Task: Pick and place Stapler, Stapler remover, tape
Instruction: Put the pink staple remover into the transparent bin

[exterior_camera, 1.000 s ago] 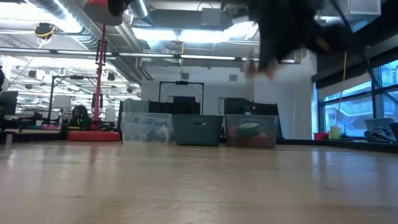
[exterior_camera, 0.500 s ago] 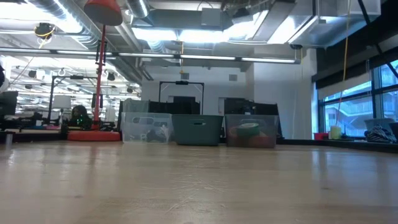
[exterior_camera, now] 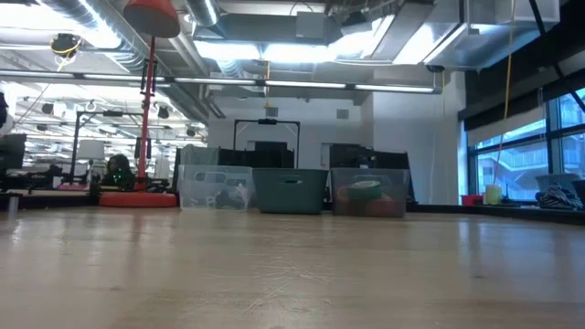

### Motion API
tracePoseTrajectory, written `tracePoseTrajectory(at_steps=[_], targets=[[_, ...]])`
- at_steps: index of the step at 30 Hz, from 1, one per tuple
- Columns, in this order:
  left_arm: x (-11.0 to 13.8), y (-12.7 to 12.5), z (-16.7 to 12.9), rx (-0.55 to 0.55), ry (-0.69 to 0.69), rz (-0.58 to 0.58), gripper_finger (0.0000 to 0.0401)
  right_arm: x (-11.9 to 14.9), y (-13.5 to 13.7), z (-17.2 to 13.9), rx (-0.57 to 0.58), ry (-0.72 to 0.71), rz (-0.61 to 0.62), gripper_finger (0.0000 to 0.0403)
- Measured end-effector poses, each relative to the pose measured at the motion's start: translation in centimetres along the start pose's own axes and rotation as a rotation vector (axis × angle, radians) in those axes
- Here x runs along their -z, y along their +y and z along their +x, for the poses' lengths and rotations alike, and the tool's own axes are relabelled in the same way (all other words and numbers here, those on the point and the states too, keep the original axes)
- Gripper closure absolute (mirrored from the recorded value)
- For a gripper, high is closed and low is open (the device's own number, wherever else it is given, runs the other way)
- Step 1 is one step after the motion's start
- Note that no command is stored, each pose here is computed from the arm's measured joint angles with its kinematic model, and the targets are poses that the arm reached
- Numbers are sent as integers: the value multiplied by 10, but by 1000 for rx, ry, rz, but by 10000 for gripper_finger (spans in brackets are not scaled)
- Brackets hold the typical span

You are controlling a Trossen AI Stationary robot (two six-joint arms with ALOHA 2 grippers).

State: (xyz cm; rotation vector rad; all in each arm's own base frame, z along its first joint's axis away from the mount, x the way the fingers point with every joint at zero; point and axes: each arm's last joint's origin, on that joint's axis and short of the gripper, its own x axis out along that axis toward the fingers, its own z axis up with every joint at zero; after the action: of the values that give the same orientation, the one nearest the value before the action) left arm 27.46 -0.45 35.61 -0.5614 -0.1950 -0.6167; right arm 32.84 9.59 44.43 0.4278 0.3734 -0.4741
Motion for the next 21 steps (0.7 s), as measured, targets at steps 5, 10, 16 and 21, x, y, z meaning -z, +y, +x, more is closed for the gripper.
tracePoseTrajectory(at_steps=[5, 10, 16, 21], targets=[[-3, 6, -1, 27, -16, 11, 262, -3, 4, 0, -52, -17, -11, 374], [-7, 10, -2, 110, -26, 6, 262, -6, 7, 0, -84, -28, -27, 374], [-9, 13, -2, 172, -51, -18, 262, -6, 7, 0, -87, -33, -23, 374], [-6, 27, -3, 136, -32, -35, 262, -8, 8, 0, -100, -48, -13, 374]])
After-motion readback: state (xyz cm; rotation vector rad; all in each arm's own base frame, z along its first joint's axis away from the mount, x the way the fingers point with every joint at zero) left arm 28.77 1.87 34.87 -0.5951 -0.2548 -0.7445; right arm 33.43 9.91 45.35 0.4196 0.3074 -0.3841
